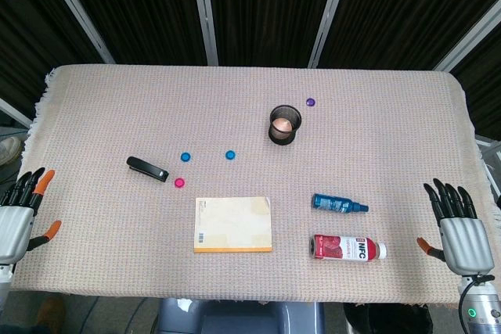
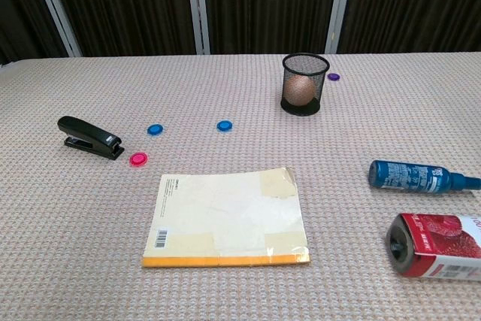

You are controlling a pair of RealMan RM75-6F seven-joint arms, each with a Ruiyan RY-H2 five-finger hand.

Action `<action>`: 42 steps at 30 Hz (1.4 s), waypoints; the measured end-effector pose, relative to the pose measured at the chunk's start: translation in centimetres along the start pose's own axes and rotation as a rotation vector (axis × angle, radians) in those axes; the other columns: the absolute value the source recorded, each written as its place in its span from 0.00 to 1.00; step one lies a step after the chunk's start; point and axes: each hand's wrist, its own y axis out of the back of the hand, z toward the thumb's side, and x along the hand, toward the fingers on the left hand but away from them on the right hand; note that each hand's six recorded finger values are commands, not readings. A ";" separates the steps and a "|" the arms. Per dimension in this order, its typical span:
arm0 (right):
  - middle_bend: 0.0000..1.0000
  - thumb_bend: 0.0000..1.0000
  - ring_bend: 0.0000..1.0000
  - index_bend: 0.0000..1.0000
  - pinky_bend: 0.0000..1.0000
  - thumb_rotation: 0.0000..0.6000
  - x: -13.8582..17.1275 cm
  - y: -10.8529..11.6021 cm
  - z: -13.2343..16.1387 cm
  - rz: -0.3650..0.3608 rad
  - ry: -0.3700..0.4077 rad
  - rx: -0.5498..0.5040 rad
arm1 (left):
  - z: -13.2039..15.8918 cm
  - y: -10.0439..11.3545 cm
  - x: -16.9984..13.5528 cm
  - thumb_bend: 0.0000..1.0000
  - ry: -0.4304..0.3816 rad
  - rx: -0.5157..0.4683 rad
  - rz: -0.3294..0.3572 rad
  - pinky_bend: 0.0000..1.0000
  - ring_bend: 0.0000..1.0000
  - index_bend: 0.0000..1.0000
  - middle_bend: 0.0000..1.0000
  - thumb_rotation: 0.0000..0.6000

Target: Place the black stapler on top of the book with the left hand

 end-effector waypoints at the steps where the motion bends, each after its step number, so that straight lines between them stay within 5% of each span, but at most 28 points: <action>1: 0.00 0.07 0.00 0.00 0.00 1.00 0.0 0.0 0.0 0.000 0.000 0.000 | 0.0 0.0 0.0 0.27 0.000 0.000 -0.001 0.16 0.00 0.01 0.00 1.00; 10: 0.00 0.07 0.00 0.00 0.00 1.00 0.0 0.0 0.1 0.002 0.005 -0.008 | -0.3 -1.0 0.8 0.27 0.023 0.012 -0.053 0.18 0.02 0.01 0.00 1.00; 24: 0.00 0.07 0.00 0.00 0.00 1.00 -1.2 0.5 0.1 -0.016 0.027 -0.071 | 1.9 -2.5 8.2 0.27 -0.026 0.027 -0.065 0.18 0.09 0.05 0.11 1.00; 32: 0.00 0.07 0.00 0.00 0.00 1.00 -2.0 1.1 -0.1 -0.043 0.049 -0.109 | 3.1 -4.8 13.0 0.28 -0.027 0.068 -0.097 0.18 0.13 0.10 0.17 1.00; 42: 0.00 0.07 0.00 0.00 0.00 1.00 -1.7 1.6 -0.1 -0.059 0.070 -0.120 | 5.2 -8.7 15.4 0.28 -0.053 0.056 -0.182 0.18 0.13 0.12 0.18 1.00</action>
